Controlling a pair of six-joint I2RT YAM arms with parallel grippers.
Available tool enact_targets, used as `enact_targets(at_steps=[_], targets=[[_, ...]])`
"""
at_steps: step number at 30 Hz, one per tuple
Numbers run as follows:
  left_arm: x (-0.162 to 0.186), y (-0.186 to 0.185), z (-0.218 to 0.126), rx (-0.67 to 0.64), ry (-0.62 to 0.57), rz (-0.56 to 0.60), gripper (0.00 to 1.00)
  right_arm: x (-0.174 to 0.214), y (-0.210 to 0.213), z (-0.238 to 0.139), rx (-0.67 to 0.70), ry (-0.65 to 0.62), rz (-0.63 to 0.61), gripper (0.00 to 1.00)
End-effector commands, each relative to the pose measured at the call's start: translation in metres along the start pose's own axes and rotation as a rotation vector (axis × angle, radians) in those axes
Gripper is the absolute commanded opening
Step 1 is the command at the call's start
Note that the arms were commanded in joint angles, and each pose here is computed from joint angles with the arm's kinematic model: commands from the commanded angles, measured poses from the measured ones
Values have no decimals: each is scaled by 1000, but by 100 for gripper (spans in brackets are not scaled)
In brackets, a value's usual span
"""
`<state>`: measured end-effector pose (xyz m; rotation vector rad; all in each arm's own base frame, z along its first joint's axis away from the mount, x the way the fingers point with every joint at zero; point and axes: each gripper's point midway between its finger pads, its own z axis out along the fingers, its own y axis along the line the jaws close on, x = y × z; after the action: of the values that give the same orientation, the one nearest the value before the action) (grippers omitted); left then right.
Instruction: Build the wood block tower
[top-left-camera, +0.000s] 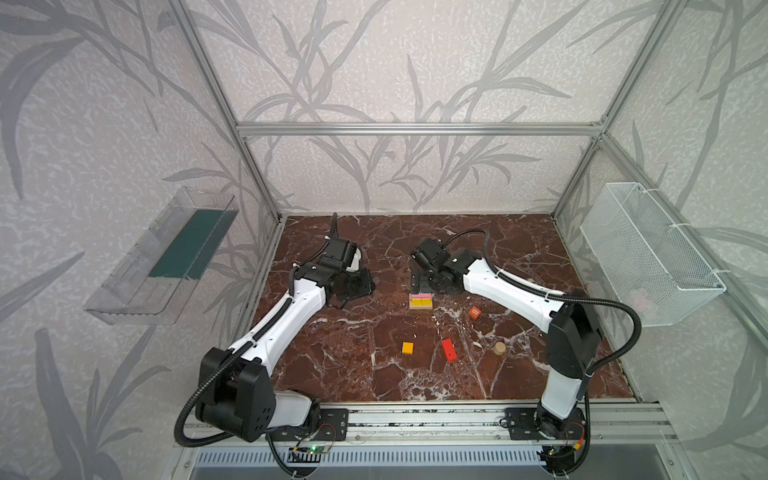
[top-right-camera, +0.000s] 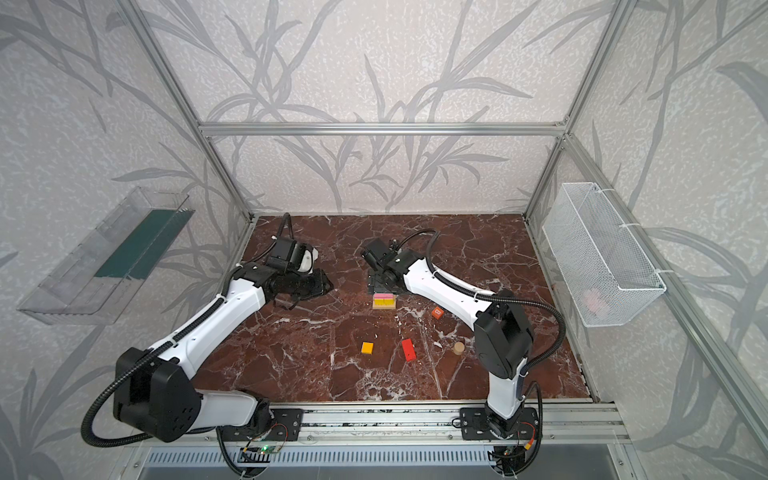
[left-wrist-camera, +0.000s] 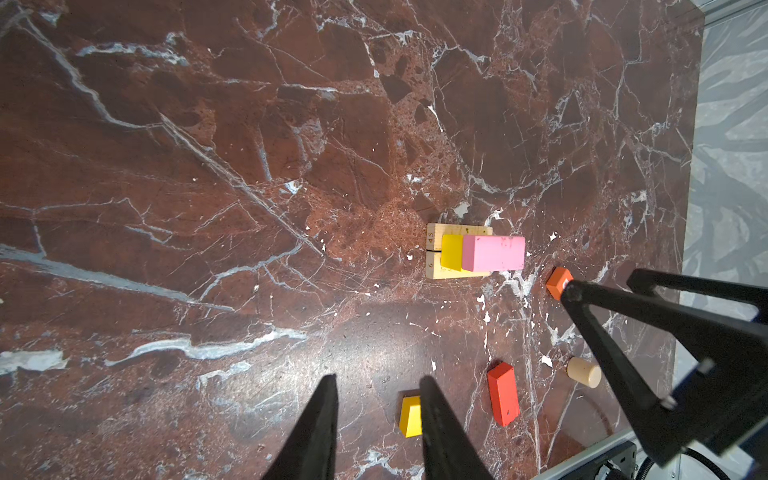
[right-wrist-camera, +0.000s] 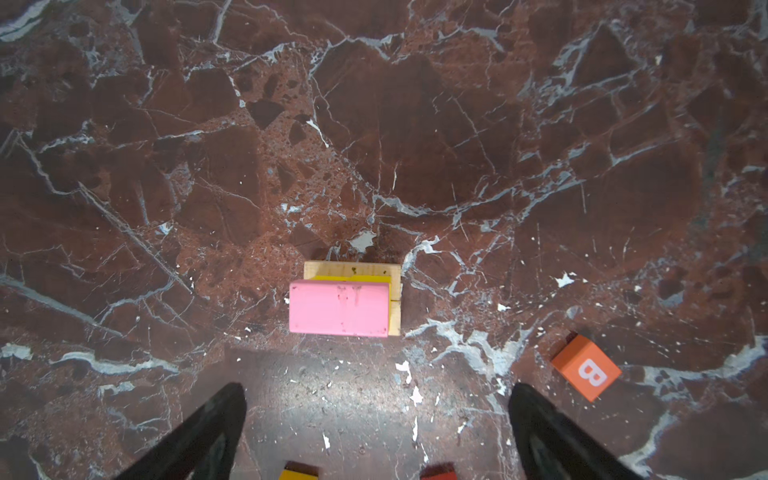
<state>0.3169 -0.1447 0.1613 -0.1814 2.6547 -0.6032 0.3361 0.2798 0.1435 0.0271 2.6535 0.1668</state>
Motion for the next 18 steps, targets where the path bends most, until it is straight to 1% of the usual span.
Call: enact_targets(at_steps=[1, 5, 12, 18], targets=[[8, 3, -1, -24, 21, -5, 33, -4, -7, -14, -19, -66, -3, 99], [12, 2, -1, -40, 31, 9, 33, -7, -19, -23, -54, -139, 26, 99], [20, -2, -4, -100, 70, 26, 33, 0, -55, -42, -24, -190, 26, 99], [39, -12, -10, -145, 81, 87, 33, 13, -83, -53, -37, -215, 48, 99]])
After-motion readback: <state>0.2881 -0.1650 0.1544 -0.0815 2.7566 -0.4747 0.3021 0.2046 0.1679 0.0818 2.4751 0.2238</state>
